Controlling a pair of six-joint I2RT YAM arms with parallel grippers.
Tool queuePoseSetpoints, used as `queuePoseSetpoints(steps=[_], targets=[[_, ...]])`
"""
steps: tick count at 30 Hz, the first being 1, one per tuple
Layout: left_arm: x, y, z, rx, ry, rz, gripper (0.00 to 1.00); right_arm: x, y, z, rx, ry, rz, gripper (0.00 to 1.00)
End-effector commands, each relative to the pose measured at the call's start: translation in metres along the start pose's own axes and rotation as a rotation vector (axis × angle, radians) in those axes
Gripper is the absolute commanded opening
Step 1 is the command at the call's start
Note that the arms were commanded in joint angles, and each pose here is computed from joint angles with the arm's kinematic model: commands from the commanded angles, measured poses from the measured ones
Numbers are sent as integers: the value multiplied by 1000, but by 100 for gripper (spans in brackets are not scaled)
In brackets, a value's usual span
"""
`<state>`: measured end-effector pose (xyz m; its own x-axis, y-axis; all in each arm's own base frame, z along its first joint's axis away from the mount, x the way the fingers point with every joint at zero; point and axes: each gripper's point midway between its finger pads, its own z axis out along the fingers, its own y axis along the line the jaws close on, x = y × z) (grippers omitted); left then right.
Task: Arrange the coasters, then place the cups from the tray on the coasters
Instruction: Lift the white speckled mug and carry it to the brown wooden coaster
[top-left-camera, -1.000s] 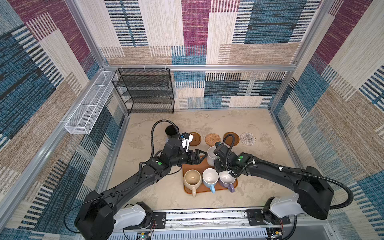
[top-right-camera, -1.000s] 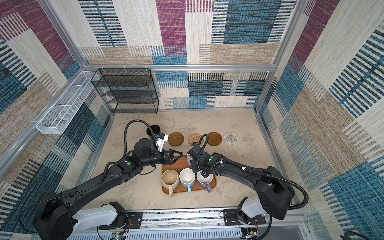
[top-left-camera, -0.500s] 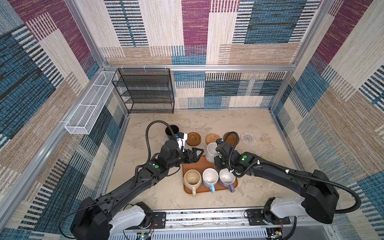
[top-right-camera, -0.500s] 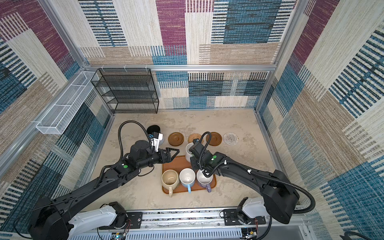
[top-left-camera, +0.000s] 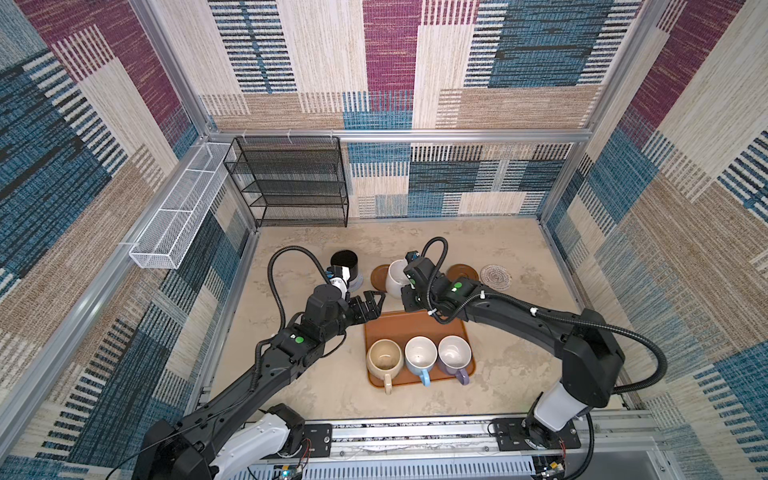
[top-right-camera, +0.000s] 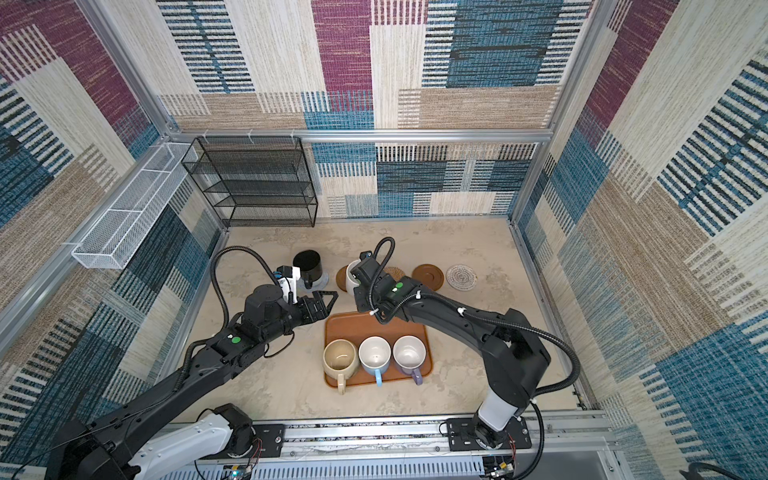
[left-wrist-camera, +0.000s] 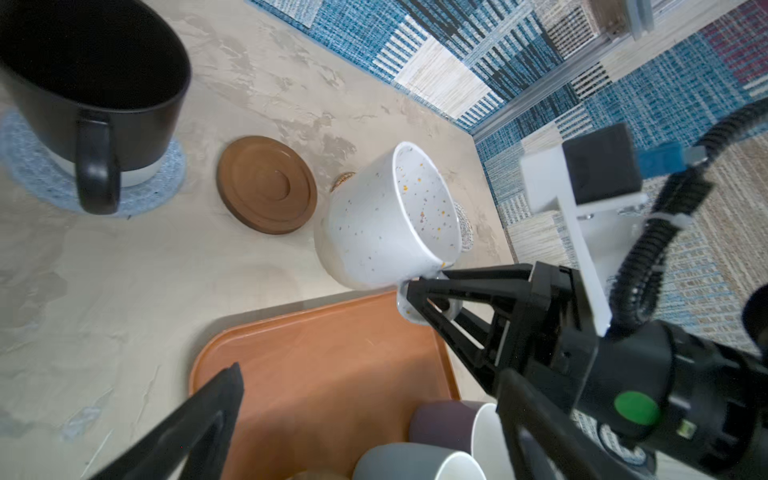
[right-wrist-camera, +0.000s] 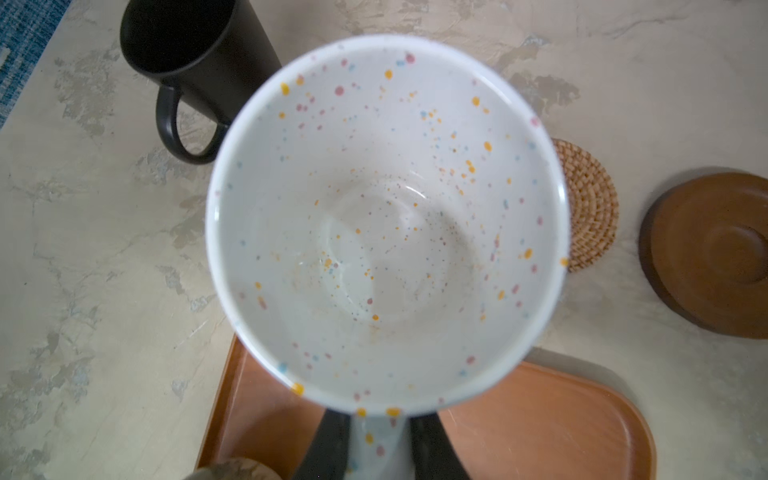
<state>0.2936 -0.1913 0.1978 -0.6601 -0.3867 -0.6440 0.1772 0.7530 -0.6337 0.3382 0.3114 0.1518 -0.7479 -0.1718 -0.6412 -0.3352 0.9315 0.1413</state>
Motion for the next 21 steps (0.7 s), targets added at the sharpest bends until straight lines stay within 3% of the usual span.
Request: queuePoseSetpoints(steps=[1, 7, 21], targets=[[-4, 1, 3, 67, -27, -72, 91, -30, 8, 12, 18, -78, -7, 0], [-5, 21, 7, -41, -19, -66, 100, -41, 12, 48, 76, -48, -24, 0], [-7, 34, 7, -86, -28, -57, 100, -44, -1, 94, 152, 13, -2, 0]])
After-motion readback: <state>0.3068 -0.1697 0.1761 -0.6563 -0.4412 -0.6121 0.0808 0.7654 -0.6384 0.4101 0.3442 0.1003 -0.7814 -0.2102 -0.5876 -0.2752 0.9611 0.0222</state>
